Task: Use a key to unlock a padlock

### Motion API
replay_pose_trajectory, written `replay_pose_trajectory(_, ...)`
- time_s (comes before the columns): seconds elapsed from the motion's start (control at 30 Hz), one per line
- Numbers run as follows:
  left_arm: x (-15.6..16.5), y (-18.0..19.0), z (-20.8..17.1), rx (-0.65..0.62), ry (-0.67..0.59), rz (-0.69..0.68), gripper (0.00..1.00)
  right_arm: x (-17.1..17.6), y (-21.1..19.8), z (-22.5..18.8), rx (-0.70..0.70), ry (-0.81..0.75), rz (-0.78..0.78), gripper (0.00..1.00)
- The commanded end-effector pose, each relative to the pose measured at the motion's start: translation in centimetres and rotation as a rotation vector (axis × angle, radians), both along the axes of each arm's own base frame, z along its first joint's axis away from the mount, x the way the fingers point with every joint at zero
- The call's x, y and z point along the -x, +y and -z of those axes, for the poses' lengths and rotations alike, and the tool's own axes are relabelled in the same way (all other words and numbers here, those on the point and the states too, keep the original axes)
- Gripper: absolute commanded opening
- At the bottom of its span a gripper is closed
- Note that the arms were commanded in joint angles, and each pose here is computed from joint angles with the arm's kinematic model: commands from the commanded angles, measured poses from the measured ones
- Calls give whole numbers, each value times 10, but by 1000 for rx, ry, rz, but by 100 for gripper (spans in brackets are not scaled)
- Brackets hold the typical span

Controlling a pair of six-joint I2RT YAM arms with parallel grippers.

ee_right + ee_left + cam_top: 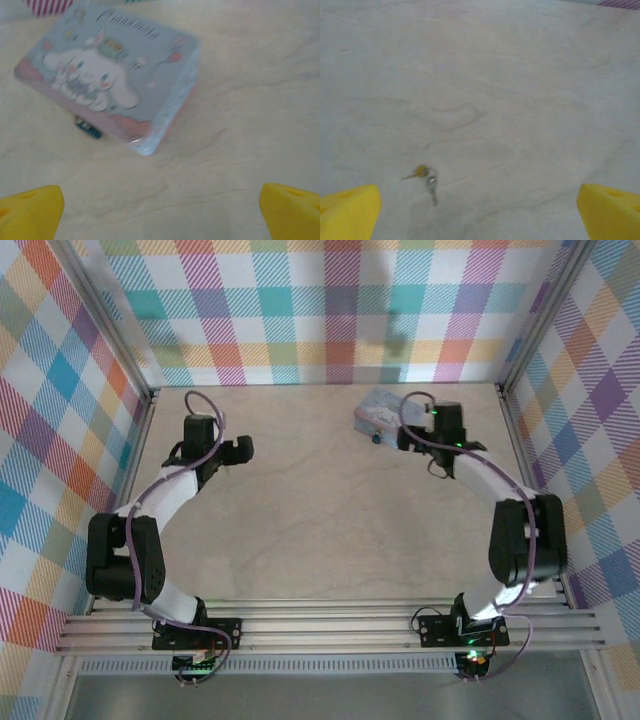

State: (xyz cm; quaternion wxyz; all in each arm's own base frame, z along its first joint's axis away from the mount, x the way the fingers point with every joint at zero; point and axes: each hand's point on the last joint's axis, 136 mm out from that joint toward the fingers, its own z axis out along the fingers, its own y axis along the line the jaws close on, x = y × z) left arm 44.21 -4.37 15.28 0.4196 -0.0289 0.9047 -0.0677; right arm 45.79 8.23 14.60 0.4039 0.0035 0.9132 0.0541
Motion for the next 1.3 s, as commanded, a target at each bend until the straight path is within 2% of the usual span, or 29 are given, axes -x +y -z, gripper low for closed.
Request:
replay_pose_trajectory(0.0, 31, -16, 29, 97, 214, 69, 99, 14, 27, 24, 159, 150, -55, 100)
replay_pose_trajectory(0.13, 29, -21, 26, 167, 263, 28, 96, -14, 56, 11, 137, 170, -107, 99)
replay_pose_trajectory(0.33, 37, -51, 32, 229, 351, 58, 90, -63, 72, -6, 162, 214, -118, 97)
replay_pose_trajectory(0.5, 45, -78, 37, 254, 378, 91, 89, -95, 81, 6, 183, 279, -121, 97)
replay_pose_trajectory(0.67, 46, -87, 42, 267, 403, 86, 88, -112, 94, 26, 133, 326, -170, 93)
replay_pose_trajectory(0.8, 48, -88, 43, 271, 414, 80, 87, -103, 110, 41, 75, 369, -257, 90)
replay_pose_trajectory(1.0, 49, -91, 46, 309, 443, 60, 84, -70, 122, 59, 28, 460, -344, 87)
replay_pose_trajectory(1.1, 48, -93, 43, 339, 456, 33, 80, -42, 132, 66, 7, 518, -411, 85)
replay_pose_trajectory(1.27, 46, -97, 33, 370, 462, 34, 79, 14, 159, 68, -1, 566, -559, 82)
